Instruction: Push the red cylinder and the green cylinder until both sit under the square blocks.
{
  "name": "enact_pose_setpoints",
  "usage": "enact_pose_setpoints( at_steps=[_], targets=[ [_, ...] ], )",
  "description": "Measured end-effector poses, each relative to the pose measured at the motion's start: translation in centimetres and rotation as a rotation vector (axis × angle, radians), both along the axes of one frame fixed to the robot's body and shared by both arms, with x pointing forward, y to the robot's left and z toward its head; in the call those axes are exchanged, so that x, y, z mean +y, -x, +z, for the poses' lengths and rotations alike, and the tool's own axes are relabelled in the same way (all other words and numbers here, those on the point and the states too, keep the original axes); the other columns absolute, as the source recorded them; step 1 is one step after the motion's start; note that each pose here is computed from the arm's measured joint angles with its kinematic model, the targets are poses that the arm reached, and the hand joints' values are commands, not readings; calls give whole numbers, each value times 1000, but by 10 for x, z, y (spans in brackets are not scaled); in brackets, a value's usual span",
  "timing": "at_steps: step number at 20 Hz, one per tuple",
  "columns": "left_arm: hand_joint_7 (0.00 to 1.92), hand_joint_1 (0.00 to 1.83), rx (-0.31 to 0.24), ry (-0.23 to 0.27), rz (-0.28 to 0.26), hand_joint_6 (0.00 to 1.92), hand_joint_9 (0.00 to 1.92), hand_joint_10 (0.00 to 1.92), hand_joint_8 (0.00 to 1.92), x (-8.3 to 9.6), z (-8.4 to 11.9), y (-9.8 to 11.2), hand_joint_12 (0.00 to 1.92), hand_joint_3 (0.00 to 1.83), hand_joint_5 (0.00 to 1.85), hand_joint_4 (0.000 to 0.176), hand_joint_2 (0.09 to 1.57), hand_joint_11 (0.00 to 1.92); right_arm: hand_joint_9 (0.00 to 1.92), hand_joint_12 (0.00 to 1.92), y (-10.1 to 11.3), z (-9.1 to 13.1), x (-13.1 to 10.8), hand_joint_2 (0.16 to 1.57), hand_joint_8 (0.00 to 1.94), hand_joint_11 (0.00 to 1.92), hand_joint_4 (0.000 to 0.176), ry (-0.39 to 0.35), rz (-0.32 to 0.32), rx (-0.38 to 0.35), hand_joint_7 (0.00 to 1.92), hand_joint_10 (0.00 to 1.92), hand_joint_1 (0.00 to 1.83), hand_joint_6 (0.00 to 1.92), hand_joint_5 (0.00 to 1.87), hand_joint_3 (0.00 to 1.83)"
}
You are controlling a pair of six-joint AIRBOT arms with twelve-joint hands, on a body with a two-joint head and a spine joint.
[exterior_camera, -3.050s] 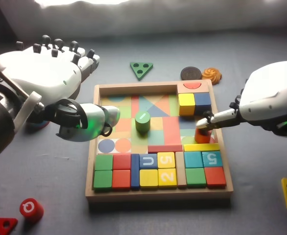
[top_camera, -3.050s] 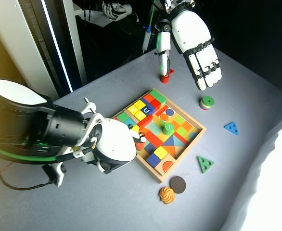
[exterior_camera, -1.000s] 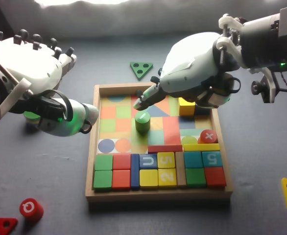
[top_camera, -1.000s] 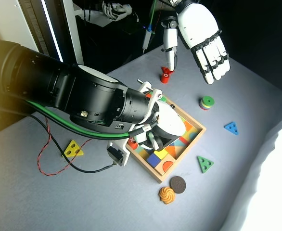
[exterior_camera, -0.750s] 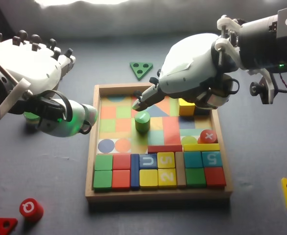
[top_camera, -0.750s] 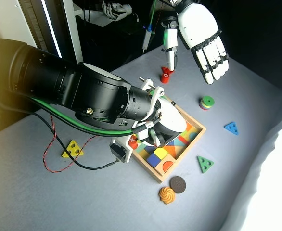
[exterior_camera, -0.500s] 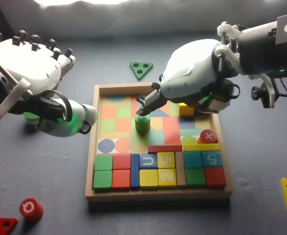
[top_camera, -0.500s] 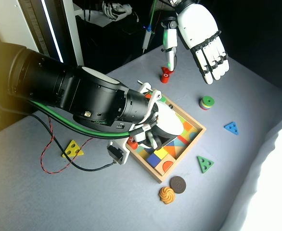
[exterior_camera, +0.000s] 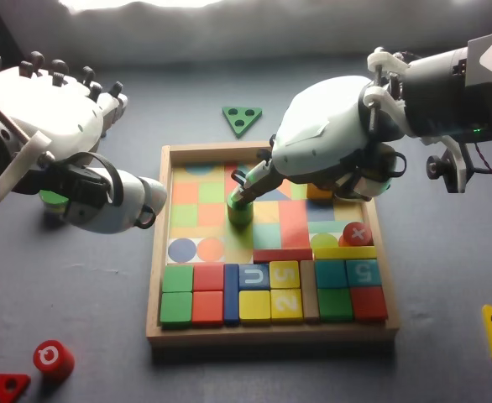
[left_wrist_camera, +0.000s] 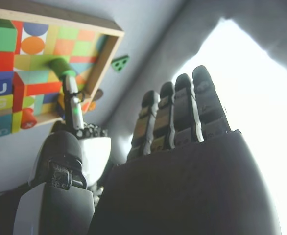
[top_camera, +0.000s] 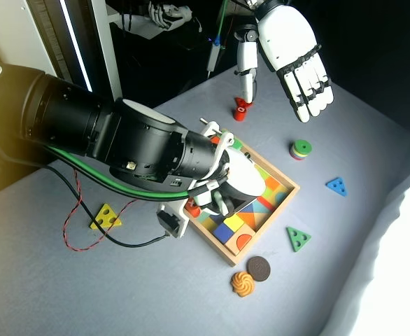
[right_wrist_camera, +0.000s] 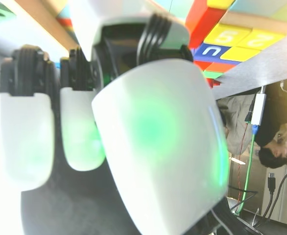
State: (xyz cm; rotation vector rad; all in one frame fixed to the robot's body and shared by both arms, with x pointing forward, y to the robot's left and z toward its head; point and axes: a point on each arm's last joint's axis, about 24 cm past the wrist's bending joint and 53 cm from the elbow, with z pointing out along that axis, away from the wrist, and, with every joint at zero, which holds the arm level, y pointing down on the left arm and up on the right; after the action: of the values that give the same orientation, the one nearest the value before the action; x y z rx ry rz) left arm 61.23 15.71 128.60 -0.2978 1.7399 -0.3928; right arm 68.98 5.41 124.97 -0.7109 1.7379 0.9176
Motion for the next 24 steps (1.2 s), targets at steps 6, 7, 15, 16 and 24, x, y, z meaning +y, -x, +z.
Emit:
enact_pose_setpoints(
  at_steps=[6,7,15,16,24],
  targets=[
    [14,0,6,-4,4,2,7,0,0,1,-1,0,113,0,27,0,1293,2,1883,1921,3,-4,-24,866,1941,1921,0,11,-7,18,1613,1921,1817,85,578,820],
    [11,0,6,-4,4,2,4,0,0,1,-1,0,122,2,28,0,1298,0,1881,1921,4,-5,-27,863,1941,1921,0,15,-5,21,1589,1921,1820,81,568,823],
    [0,0,7,-4,4,0,0,0,0,1,-1,1,63,0,0,0,1295,0,1879,1921,26,-11,-47,927,1941,1920,0,47,26,21,1701,1921,1788,442,419,708],
    [1,0,7,-5,4,3,0,0,0,1,-1,1,64,0,9,0,1297,0,1885,1921,29,-12,-51,917,1941,1921,0,50,27,22,1716,1921,1787,392,449,720],
    [0,0,12,-3,3,2,0,0,0,1,-2,1,80,0,5,0,1297,0,1825,1921,39,-15,-66,956,1941,1894,0,66,30,24,1467,1921,1782,198,334,664]
  ],
)
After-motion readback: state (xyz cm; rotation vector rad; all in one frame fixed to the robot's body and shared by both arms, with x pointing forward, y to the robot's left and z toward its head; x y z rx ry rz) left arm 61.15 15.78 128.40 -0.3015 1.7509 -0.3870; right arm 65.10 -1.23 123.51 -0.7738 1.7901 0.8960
